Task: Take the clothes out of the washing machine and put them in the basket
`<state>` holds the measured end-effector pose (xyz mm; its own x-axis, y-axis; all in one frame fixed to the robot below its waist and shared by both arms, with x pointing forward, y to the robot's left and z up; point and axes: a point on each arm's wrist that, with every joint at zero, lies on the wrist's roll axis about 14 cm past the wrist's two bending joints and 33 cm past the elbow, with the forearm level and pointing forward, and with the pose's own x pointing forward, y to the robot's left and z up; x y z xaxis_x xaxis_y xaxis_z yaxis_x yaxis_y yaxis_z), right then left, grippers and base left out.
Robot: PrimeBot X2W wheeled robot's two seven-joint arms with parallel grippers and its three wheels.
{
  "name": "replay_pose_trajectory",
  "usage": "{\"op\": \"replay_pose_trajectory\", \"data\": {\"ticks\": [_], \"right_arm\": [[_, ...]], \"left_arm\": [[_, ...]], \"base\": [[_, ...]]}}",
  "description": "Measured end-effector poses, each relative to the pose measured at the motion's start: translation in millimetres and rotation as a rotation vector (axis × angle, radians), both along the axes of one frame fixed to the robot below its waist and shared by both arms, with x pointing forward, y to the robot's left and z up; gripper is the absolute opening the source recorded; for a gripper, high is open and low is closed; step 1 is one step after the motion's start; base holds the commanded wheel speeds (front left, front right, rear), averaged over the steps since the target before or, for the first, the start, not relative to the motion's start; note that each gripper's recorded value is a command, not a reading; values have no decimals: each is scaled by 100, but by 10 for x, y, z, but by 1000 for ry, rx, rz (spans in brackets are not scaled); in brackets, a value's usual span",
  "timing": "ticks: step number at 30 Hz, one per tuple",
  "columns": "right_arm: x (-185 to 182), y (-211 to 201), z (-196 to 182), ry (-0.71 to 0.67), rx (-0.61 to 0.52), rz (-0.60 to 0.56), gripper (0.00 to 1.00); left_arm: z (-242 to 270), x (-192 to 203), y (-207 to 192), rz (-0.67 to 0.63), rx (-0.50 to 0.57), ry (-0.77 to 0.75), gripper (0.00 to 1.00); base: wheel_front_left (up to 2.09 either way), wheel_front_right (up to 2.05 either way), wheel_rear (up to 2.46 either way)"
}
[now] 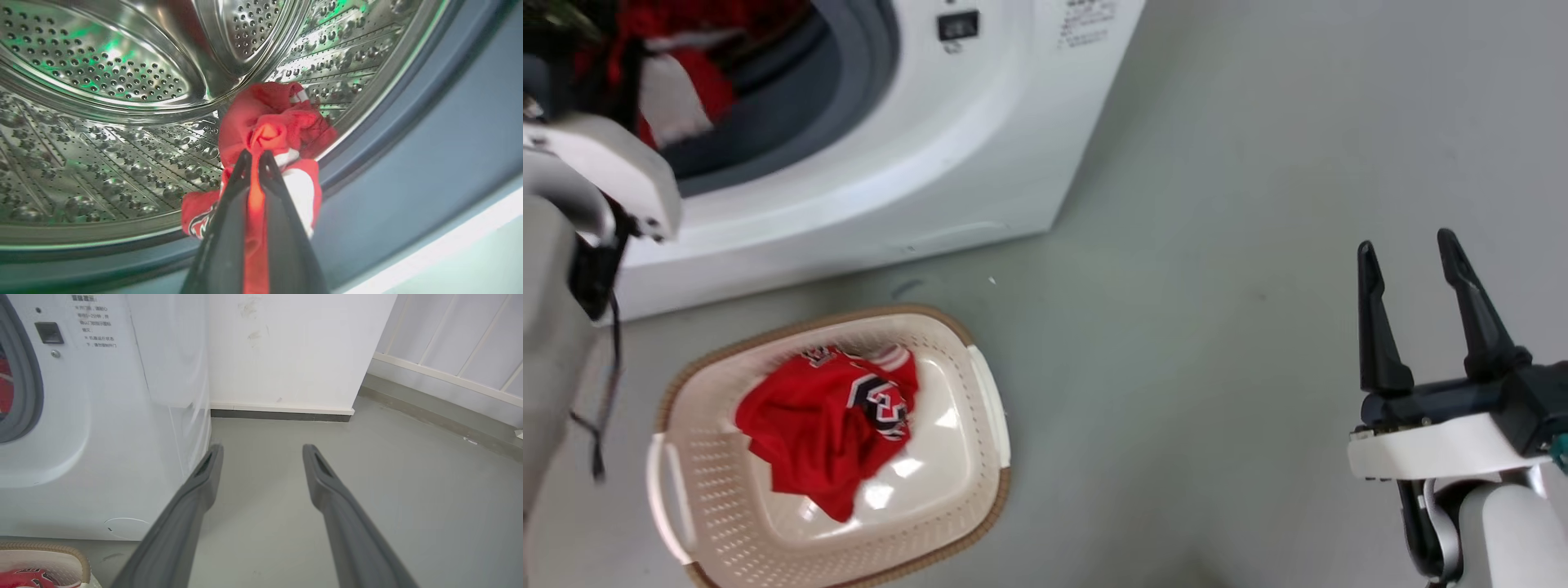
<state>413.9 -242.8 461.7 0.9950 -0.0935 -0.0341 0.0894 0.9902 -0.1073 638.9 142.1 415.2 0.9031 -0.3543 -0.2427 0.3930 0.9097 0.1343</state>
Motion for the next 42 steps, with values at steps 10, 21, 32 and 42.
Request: {"op": "replay_pose_trajectory", "data": {"ticks": [10, 21, 32, 42], "right_arm": [[-163, 307, 331, -86, 17, 84, 100], [-279, 642, 529, -142, 32, 182, 100], [-269, 738, 569, -156, 49, 209, 100], [-101, 818, 379, -108, 57, 232, 100]], "left_arm": [[1170, -806, 71, 64, -102, -301, 0], [2213, -1747, 111, 65, -127, -638, 0], [1842, -2276, 91, 73, -150, -531, 0], [465, -2385, 137, 79, -61, -122, 0]], "base": [[0, 0, 0], [0, 0, 0], [0, 0, 0], [0, 0, 0]]}}
